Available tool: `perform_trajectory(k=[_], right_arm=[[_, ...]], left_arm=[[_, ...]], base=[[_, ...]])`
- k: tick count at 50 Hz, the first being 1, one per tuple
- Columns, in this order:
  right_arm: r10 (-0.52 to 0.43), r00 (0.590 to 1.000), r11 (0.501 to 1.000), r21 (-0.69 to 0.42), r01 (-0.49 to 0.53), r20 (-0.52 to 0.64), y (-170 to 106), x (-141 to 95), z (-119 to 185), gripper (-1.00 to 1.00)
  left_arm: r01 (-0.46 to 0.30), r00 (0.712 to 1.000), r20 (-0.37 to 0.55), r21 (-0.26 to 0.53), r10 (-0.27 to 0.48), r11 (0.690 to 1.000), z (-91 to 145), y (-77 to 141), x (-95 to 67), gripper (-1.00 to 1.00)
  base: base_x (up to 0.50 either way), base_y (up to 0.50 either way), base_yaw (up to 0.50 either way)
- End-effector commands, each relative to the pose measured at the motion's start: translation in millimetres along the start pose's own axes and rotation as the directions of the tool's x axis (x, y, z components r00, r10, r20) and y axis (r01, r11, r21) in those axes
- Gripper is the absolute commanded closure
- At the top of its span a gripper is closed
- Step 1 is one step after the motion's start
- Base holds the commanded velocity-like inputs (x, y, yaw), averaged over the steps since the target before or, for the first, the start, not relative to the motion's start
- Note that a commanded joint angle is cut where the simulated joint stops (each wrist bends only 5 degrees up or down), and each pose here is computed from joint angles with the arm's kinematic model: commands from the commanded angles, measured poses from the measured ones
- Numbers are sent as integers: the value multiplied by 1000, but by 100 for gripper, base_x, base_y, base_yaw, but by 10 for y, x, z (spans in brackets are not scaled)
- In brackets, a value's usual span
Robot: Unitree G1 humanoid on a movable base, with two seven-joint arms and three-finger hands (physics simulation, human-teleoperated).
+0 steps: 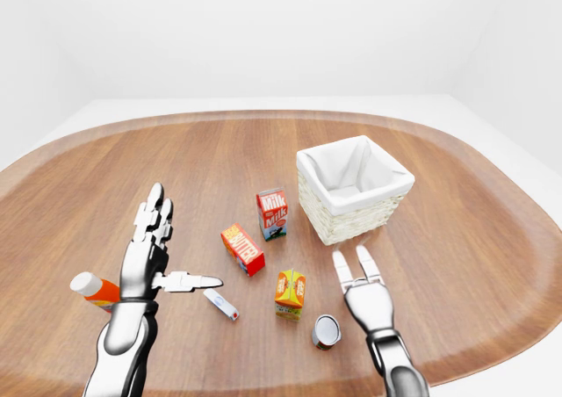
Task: Pick up the alphabet soup and the tomato sauce, and put them in the basket.
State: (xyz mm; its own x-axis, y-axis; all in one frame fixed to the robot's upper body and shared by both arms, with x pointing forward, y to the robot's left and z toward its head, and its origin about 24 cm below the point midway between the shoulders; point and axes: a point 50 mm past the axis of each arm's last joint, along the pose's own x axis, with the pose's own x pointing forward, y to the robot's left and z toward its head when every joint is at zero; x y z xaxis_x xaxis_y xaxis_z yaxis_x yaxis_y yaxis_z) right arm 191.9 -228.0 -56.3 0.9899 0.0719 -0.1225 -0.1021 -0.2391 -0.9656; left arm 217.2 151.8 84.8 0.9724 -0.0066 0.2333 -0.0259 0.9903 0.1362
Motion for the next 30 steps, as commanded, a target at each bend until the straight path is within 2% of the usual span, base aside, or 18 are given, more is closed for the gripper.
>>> perform_trajectory(k=[1,30], right_arm=[[23,1000,1000,-2,-23,-5,38,40,-40,-100],[53,999,999,1,-53,-9,87,79,-62,-100]], left_arm=[[0,1000,-6,-3,0,1000,-13,3,-3,-100],[0,1000,-4,-5,0,1000,-11,4,3,-100]], base=[[0,0,0],[0,0,0]])
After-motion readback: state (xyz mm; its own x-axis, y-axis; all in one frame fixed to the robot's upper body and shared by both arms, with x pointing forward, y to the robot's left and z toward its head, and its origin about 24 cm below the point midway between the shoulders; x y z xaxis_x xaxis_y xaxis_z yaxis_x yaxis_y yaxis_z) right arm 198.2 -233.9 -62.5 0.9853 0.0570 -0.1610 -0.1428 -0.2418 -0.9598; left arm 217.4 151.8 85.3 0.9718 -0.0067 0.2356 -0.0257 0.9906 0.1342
